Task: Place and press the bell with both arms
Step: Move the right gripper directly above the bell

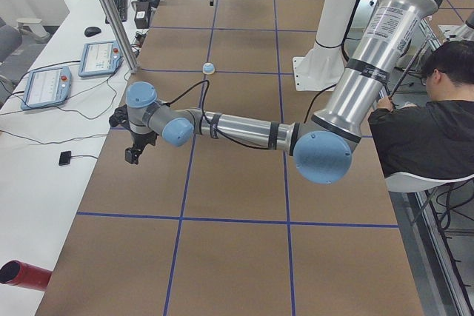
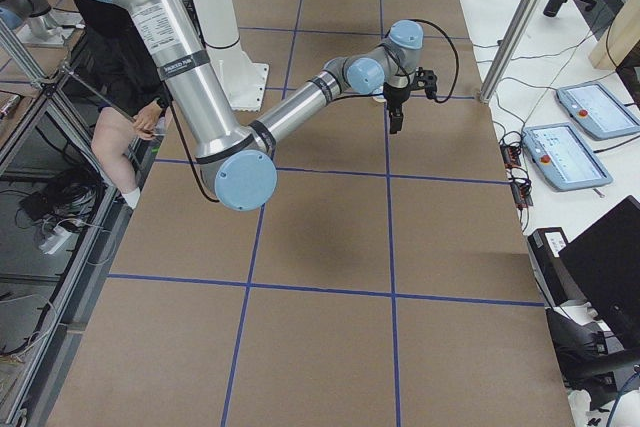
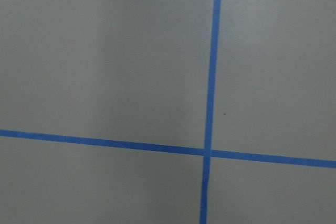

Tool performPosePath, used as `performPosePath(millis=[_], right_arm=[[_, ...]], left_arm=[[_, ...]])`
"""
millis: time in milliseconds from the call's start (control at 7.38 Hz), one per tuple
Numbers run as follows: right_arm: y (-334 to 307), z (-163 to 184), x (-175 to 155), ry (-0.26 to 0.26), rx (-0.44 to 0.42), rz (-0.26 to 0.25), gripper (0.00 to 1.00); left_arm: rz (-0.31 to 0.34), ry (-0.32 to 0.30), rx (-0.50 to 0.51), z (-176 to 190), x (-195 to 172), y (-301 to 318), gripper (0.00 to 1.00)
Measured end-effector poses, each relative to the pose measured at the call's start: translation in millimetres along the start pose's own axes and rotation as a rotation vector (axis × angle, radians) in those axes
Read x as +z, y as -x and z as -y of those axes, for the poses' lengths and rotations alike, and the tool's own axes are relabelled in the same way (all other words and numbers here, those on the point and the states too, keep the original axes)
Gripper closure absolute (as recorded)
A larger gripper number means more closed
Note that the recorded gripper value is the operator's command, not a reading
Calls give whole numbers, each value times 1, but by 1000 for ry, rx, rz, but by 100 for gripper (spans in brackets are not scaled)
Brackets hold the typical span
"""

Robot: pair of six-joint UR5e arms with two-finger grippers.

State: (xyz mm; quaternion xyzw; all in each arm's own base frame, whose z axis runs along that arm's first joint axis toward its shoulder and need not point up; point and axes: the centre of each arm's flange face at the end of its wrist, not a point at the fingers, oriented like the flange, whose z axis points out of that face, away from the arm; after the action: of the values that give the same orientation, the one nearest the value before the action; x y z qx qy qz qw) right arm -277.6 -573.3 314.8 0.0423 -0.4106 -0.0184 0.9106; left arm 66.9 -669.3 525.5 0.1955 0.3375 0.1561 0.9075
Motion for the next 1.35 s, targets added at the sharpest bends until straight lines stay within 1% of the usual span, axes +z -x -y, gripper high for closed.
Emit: performPosePath(millis=[271, 406, 542, 677, 812, 948, 1083, 1354], right_arm=[[45, -2, 12, 0, 4, 4, 2], [70, 4, 20, 6, 19, 8, 2], [98, 13, 35, 4, 45, 17, 16], [124, 21, 51, -8, 70, 37, 36], [155, 28, 66, -16, 102, 59, 63], [189, 33, 75, -17, 126, 70, 100], [218, 36, 81, -14, 132, 72, 100], [251, 33, 94, 8, 127, 66, 100]], left_arm=[[29, 104, 6, -61, -43, -3, 1], [43, 142, 3, -91, -59, -13, 1], [52, 164, 0, -117, -69, -20, 1], [55, 174, -3, -133, -74, -25, 1], [57, 181, -4, -143, -76, -26, 1], [57, 186, -2, -147, -75, -26, 1], [56, 189, 1, -149, -74, -25, 1], [55, 193, 2, -151, -72, -25, 1]])
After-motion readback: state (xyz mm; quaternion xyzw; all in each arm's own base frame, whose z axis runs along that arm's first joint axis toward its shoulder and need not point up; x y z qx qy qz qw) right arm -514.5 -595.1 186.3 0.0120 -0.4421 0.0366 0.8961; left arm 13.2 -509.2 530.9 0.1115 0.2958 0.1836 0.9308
